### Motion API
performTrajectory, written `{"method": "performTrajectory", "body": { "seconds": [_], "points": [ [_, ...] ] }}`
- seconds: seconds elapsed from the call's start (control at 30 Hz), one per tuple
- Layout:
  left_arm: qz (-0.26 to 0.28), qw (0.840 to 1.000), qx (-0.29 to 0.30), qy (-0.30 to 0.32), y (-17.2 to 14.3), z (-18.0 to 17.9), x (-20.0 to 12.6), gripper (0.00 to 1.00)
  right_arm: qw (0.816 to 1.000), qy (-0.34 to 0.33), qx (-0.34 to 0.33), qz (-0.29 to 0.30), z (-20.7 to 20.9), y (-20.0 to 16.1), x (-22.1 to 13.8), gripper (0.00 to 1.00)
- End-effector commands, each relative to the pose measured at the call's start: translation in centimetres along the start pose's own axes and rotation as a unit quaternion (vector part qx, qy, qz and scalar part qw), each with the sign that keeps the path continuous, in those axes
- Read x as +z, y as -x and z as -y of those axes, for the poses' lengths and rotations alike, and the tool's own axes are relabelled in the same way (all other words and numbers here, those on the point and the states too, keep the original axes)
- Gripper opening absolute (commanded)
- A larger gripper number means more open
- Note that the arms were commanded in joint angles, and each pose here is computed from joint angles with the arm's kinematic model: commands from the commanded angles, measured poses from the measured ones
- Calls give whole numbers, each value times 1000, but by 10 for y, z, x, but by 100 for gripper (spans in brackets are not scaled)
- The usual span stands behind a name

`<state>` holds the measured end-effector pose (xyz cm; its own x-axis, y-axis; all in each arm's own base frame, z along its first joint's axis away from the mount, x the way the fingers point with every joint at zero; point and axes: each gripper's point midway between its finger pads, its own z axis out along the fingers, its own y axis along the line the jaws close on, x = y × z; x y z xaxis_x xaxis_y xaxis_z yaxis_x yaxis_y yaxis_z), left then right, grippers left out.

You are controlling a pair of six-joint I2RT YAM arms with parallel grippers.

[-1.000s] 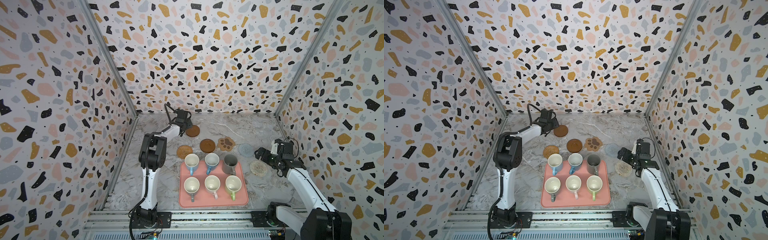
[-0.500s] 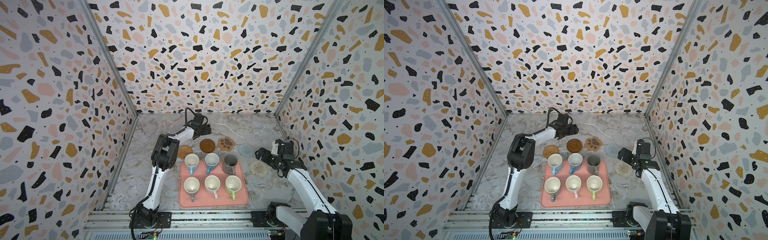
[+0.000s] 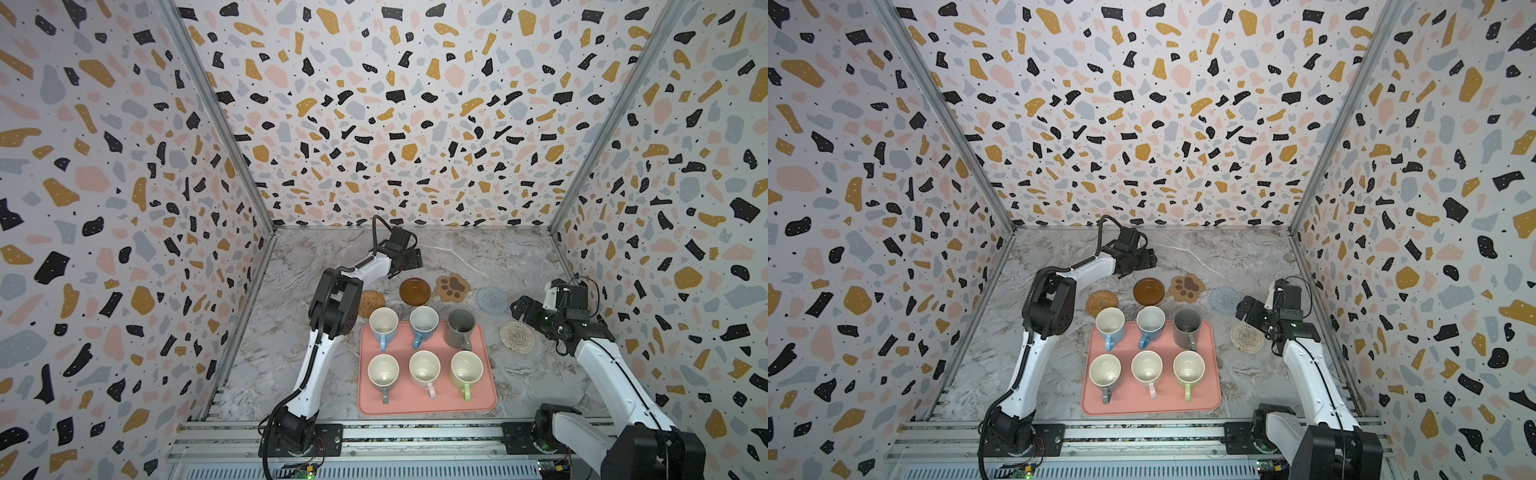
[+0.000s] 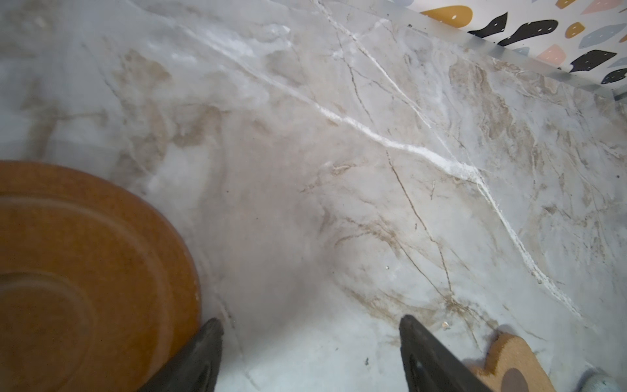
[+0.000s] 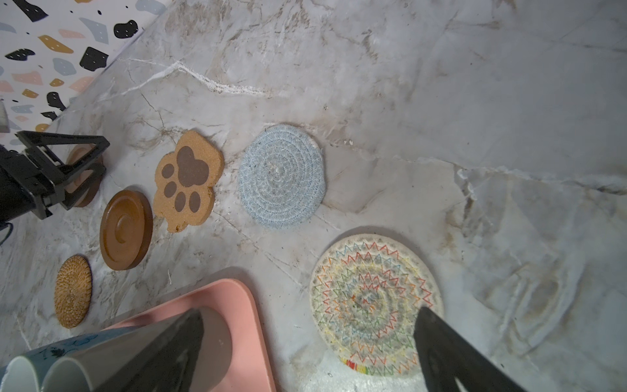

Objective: Place cups on coasters
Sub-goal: Move the coaster to the top-center of the table.

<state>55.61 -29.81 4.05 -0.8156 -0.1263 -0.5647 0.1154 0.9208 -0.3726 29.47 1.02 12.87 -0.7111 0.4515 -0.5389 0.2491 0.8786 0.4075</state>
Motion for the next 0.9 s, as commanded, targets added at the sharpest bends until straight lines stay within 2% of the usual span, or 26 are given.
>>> {"method": "performTrajectory", "body": {
  "seconds": [0.0, 0.23, 0.37, 0.6, 0.77, 0.87],
  "points": [
    [0, 999, -4, 32, 1, -16, -1, 83, 1000, 1, -3, 13, -4, 9, -10, 99],
    [7, 1000, 3, 22, 7, -12, -9, 84, 1000, 1, -1, 13, -3, 8, -9, 99],
    [11, 1000, 22, 8, 16, -2, -26, 84, 1000, -1, -1, 14, -2, 7, -10, 99],
    [-17, 993, 114, 31, 14, -2, -71, 76, 1000, -2, -1, 17, -2, 9, -12, 99],
    [-79, 975, 192, 82, -16, -17, -81, 68, 1000, 1, -1, 16, -2, 7, -12, 99],
    [-100, 962, 230, 104, -32, -18, -81, 67, 1000, 2, 0, 16, -2, 7, -12, 99]
  ]
}}
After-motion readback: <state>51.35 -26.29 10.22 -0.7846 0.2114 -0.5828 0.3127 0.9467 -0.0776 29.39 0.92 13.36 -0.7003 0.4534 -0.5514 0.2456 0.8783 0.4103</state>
